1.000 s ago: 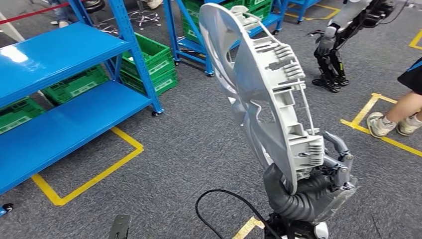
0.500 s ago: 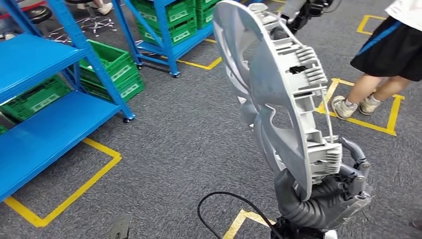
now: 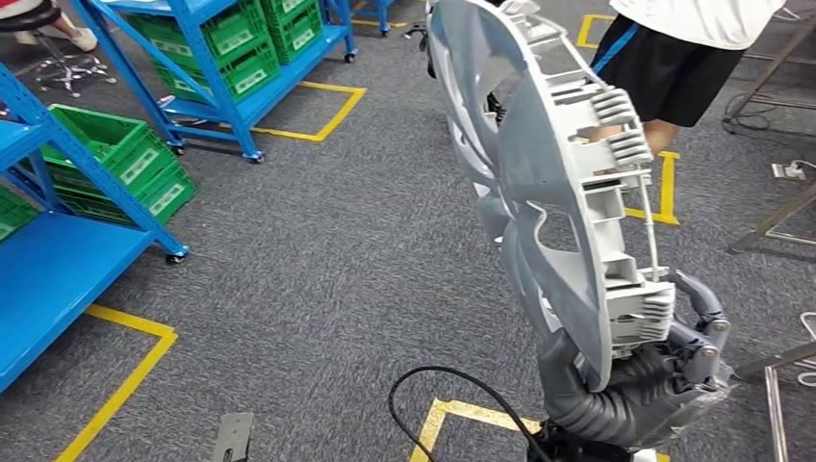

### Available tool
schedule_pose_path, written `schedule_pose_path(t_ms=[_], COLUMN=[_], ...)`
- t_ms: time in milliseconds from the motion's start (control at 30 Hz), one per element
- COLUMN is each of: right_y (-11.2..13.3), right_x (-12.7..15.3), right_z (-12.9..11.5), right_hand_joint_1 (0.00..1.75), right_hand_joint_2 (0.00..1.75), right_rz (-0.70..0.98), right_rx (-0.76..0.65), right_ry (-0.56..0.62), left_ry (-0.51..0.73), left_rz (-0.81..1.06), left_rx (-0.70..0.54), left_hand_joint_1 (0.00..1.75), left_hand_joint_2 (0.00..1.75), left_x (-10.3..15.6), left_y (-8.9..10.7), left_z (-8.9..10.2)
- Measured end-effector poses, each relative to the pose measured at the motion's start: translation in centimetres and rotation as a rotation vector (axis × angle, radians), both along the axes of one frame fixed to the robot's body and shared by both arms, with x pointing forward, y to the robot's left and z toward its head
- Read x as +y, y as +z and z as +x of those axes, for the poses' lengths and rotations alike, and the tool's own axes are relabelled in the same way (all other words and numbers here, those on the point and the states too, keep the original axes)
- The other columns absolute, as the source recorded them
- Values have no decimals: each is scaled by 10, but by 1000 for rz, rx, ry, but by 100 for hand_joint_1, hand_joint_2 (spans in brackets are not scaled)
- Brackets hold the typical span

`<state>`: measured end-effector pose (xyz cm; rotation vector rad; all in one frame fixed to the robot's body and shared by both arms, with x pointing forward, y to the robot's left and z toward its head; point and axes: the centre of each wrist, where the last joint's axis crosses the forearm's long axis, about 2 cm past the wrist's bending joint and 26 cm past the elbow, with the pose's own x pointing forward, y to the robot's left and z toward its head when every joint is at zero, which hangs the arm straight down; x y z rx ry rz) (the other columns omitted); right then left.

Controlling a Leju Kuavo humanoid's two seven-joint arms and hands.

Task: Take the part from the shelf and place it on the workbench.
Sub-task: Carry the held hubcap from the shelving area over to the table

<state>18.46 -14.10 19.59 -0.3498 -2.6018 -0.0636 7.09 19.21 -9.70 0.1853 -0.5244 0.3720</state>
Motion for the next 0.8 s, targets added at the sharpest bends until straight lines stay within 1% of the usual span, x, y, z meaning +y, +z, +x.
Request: schedule_pose_path(t_ms=[433,667,800], right_y=[0,2,3], right_x=[-3,-2,-2], right_z=[0,2,2], right_hand_joint_1=[175,175,175], right_hand_joint_2=[175,175,175], right_rz=[3,10,13], right_rx=[0,-5,-6], right_ry=[-17,-17,-17], left_ry=[0,-2,1], left_rz=[0,-2,3], left_rx=[-3,-15,-11], left_hand_joint_1=[0,0,0], left_hand_joint_2=[175,175,175], left_x=[-3,-4,-1], left_y=[1,2,1], left_z=[1,8,6])
